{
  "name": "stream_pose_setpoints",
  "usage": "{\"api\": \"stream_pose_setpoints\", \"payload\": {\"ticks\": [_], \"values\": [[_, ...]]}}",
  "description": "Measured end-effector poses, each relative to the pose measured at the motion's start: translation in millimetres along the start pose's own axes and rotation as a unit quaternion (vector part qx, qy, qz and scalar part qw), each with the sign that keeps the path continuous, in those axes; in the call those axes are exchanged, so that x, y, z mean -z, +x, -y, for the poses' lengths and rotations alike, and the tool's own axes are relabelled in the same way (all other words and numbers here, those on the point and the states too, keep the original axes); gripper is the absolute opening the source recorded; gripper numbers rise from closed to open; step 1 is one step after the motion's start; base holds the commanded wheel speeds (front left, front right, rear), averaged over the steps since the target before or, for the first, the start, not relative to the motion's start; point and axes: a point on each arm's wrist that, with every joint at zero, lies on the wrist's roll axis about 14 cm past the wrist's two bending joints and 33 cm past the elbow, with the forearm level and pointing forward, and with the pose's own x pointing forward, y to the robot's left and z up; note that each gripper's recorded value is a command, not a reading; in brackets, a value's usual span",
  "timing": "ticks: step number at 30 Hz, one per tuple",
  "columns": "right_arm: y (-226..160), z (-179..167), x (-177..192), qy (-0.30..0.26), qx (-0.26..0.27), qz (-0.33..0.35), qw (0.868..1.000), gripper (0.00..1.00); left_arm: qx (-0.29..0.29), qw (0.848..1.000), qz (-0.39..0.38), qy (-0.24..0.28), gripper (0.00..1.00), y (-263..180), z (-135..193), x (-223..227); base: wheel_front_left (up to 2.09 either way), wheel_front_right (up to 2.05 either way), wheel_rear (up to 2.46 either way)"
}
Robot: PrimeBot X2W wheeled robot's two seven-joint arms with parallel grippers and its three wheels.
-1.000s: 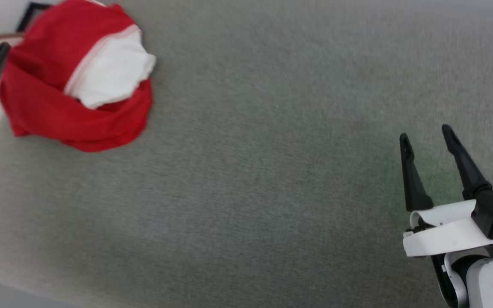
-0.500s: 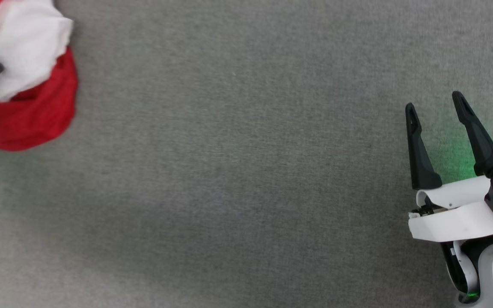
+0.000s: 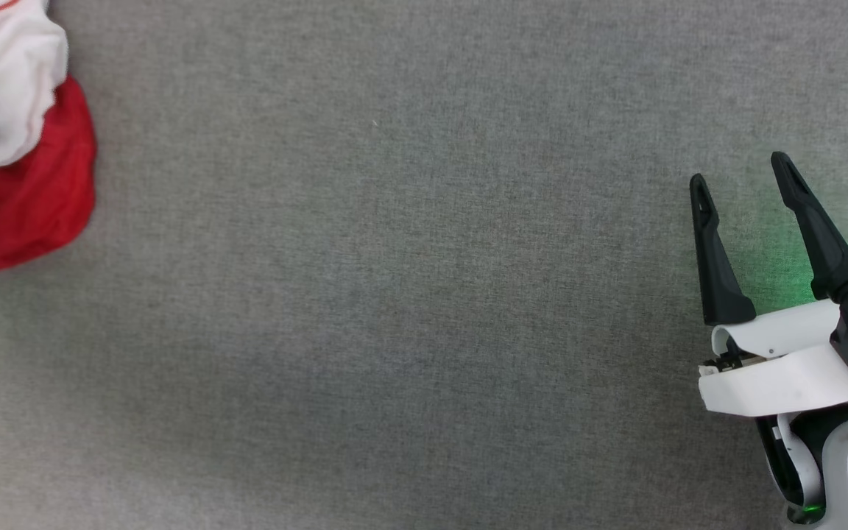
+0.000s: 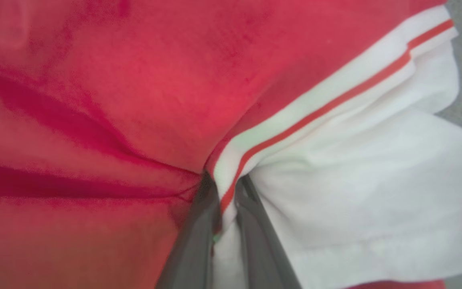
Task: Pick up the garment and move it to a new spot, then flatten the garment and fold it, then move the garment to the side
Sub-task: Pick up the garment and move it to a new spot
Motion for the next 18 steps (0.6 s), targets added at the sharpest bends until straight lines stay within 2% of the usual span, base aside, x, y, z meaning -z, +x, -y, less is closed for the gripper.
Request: {"api": "stream_pose_setpoints", "payload": {"ticks": [5,12,18], "values": [[-6,-4,-12,-0.003,-0.004,0.007,1.0,1.0,0.001,1.0,0.03,-0.001,0.0,-17,-2,-9,0.0,0.0,0.0],[-17,-17,-32,0.0,-0.016,0.021,1.0,1.0,0.003,0.994,0.109,0.011,0.0,-66,-8,-45,0.0,0.0,0.0],[-29,-35,-52,0.004,-0.032,0.038,0.999,1.0,0.017,0.979,0.2,0.029,0.0,-127,-8,-84,0.0,0.0,0.0]]}}
